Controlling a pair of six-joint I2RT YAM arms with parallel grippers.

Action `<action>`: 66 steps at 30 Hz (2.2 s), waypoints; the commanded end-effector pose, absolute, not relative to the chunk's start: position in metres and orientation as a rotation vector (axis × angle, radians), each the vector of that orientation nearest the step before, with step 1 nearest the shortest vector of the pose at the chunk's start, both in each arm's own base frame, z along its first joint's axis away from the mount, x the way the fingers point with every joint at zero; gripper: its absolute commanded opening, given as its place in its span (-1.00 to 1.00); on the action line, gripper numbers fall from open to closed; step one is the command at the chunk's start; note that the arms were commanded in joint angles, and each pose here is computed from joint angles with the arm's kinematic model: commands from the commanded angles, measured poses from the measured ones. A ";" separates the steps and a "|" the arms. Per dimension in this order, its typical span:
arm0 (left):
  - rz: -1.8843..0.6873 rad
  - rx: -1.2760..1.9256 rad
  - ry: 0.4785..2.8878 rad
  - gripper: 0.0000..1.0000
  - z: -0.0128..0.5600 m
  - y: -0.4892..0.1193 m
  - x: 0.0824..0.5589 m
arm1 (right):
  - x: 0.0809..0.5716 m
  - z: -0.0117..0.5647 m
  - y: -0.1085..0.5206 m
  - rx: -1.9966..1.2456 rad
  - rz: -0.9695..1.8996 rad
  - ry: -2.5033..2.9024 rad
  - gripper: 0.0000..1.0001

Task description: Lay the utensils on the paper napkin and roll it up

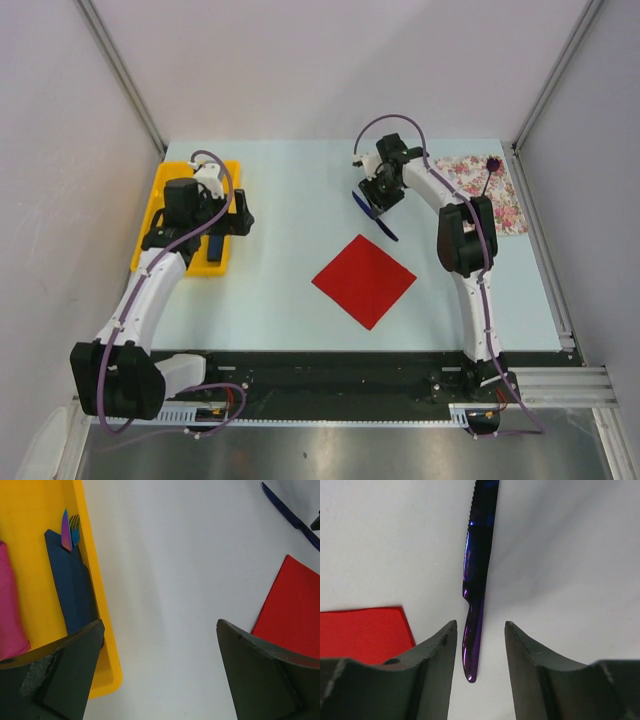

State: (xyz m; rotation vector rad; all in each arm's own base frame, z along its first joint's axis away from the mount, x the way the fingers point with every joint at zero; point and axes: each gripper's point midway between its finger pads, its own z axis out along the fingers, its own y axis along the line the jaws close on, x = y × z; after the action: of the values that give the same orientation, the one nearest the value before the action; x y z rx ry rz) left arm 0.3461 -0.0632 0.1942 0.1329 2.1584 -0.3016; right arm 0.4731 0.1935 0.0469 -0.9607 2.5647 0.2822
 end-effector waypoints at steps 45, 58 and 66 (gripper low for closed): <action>-0.286 0.100 2.129 0.99 0.202 -0.061 0.360 | 0.438 0.120 0.200 -0.281 0.285 2.664 -1.00; -0.314 0.056 2.149 0.99 0.190 -0.062 0.335 | 0.355 0.103 0.242 -0.084 0.344 2.685 -1.00; -0.306 0.067 2.145 0.99 0.191 -0.061 0.329 | 0.351 0.078 0.250 -0.102 0.222 2.648 -1.00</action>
State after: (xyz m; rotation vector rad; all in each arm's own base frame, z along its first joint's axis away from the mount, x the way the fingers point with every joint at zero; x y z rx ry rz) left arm 0.3304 -0.0598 0.1812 0.0676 2.1788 -0.3020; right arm 0.3275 0.2431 0.0608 -0.1795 2.7784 0.2338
